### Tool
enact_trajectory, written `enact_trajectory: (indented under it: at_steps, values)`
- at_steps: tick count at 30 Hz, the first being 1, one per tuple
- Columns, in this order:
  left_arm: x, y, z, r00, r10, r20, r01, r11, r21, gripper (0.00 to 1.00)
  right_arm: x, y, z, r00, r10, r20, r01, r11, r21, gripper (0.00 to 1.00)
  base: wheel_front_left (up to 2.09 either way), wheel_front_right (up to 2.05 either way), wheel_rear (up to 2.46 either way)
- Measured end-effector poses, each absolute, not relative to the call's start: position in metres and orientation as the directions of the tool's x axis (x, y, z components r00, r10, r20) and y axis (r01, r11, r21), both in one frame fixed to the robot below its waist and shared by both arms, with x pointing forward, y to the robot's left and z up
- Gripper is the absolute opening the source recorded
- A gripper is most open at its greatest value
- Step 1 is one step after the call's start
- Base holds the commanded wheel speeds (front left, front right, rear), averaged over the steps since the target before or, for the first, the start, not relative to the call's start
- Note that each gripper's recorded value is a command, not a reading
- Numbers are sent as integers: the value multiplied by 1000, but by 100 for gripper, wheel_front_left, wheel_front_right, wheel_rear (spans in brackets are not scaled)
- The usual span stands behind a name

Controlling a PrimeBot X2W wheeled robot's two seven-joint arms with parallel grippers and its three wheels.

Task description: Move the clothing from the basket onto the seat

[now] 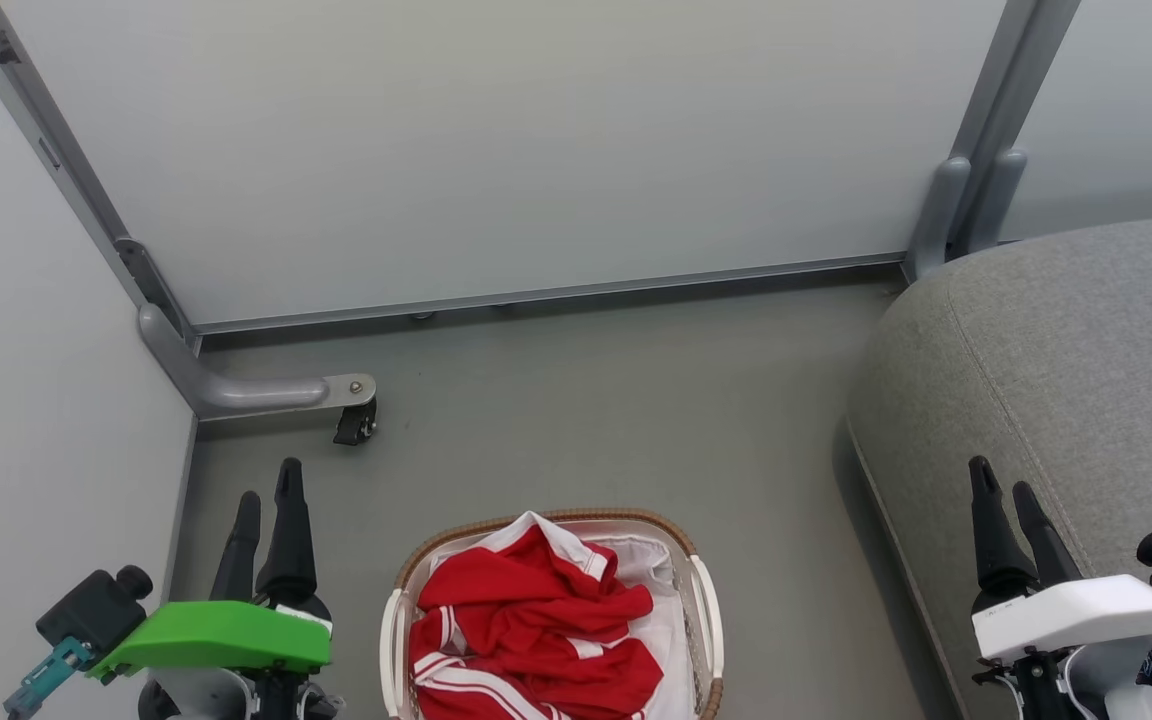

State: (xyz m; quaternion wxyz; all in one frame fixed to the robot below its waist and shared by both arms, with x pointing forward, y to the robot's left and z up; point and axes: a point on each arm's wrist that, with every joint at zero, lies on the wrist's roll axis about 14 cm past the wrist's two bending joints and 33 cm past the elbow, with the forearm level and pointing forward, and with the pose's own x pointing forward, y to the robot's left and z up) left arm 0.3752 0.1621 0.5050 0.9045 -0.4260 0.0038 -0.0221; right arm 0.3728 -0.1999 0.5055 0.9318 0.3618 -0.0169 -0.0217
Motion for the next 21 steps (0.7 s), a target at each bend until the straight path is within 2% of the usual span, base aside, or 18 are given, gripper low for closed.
enact_trajectory:
  at_steps: [10,21]
  values:
    - [371,152,502,997,-75,16,67,749,-659,100,371,-195,505,999,-34,26,14,826,563,100,0,0,0]
    - [367,153,493,997,-74,-3,59,821,-568,100,371,-190,502,1000,-11,25,-2,897,441,100,0,0,0]
